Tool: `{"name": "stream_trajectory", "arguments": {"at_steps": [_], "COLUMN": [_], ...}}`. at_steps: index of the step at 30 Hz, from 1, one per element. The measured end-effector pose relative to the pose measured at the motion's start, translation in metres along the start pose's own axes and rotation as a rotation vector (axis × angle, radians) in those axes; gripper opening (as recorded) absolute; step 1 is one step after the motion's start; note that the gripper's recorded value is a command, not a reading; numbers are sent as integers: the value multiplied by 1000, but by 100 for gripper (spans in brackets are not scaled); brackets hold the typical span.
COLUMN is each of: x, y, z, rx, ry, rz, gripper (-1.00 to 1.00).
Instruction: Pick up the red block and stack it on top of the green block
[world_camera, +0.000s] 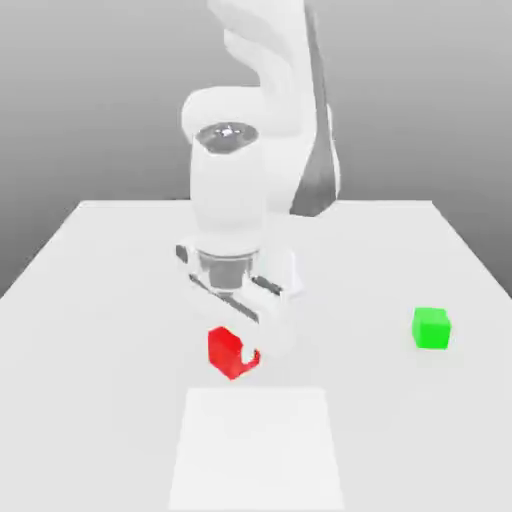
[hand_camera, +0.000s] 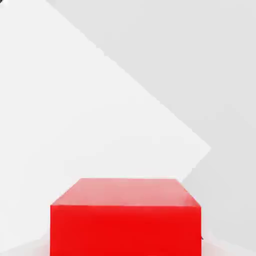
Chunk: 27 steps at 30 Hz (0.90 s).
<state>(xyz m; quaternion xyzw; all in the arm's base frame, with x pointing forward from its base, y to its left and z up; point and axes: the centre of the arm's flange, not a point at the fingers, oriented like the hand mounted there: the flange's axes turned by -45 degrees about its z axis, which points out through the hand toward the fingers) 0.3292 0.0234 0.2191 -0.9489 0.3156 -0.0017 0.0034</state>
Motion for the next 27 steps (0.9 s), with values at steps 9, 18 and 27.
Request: {"name": "stream_trajectory", "arguments": {"at_steps": [9,18,27], "x": [-142,-293,-296], "y": [-104,-123,-122], "z": [-18,-17,37], "rx": [5,-7,-7], "ry": [-3,-2,-1], "rz": [-655,-1209,-1223], "gripper": [-100,-100,100]}}
